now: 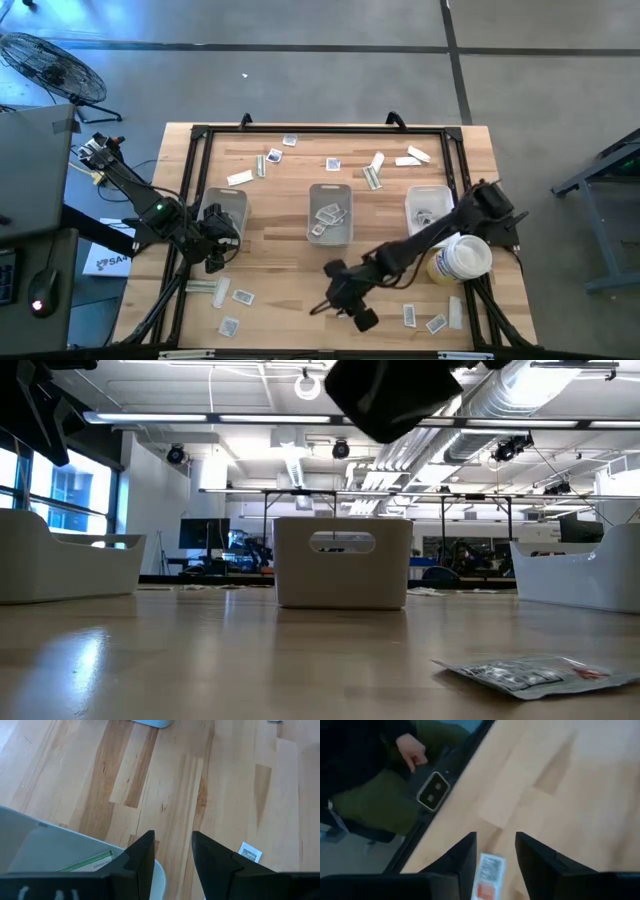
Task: Pick & Place First Aid Supplies
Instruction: Put the ointment pack into the right gray bin
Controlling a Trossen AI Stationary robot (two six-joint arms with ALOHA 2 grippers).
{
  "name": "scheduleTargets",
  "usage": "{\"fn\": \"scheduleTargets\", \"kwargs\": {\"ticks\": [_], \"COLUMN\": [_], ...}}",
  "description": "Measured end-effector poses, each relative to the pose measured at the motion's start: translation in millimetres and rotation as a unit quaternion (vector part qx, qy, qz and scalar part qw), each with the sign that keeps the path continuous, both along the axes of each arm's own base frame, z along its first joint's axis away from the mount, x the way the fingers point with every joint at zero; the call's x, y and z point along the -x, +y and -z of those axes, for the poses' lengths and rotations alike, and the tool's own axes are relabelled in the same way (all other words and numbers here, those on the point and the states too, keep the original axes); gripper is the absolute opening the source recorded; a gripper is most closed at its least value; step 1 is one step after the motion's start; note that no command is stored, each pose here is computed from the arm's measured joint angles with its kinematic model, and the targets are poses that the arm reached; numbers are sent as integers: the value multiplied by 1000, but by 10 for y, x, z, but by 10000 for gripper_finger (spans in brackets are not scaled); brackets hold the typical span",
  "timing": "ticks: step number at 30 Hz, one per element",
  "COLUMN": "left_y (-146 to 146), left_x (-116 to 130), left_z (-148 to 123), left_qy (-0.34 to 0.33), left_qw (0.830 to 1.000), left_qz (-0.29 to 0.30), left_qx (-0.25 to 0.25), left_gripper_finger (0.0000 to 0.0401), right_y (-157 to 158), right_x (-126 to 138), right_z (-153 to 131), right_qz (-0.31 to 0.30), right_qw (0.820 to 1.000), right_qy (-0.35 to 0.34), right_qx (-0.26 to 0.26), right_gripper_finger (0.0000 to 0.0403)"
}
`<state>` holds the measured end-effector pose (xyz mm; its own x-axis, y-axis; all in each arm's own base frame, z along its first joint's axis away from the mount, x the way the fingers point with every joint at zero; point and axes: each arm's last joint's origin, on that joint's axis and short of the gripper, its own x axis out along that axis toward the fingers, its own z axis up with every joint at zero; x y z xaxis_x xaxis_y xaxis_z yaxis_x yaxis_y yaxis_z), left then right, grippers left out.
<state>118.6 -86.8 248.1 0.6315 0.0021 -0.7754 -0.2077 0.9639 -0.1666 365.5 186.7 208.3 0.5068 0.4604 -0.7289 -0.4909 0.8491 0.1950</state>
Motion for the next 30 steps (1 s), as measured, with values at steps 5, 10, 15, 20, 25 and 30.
{"fn": "scheduleTargets", "kwargs": {"ticks": [5,10,15,20,25,30], "left_y": [0,0,0,0,0,-1], "left_x": [0,0,0,0,0,-1], "left_z": [0,0,0,1,0,0], "left_qy": [0,0,0,1,1,0], "left_qw": [1000,1000,1000,1000,1000,1000], "left_qz": [0,0,0,0,0,0], "left_qx": [0,0,0,0,0,1], "left_gripper_finger": [128,128,128,128,128,128], "right_y": [110,149,164,138,-1,-153], "right_x": [-42,-95,-148,-163,-233,-291], "right_z": [237,429,662,707,727,793], "right_qz": [-46,-91,-102,-107,-132,-152], "right_qw": [999,996,995,994,991,988], "right_qy": [11,5,9,9,1,16], "right_qx": [-3,4,18,28,22,-5], "right_gripper_finger": [144,144,140,140,140,140]}}
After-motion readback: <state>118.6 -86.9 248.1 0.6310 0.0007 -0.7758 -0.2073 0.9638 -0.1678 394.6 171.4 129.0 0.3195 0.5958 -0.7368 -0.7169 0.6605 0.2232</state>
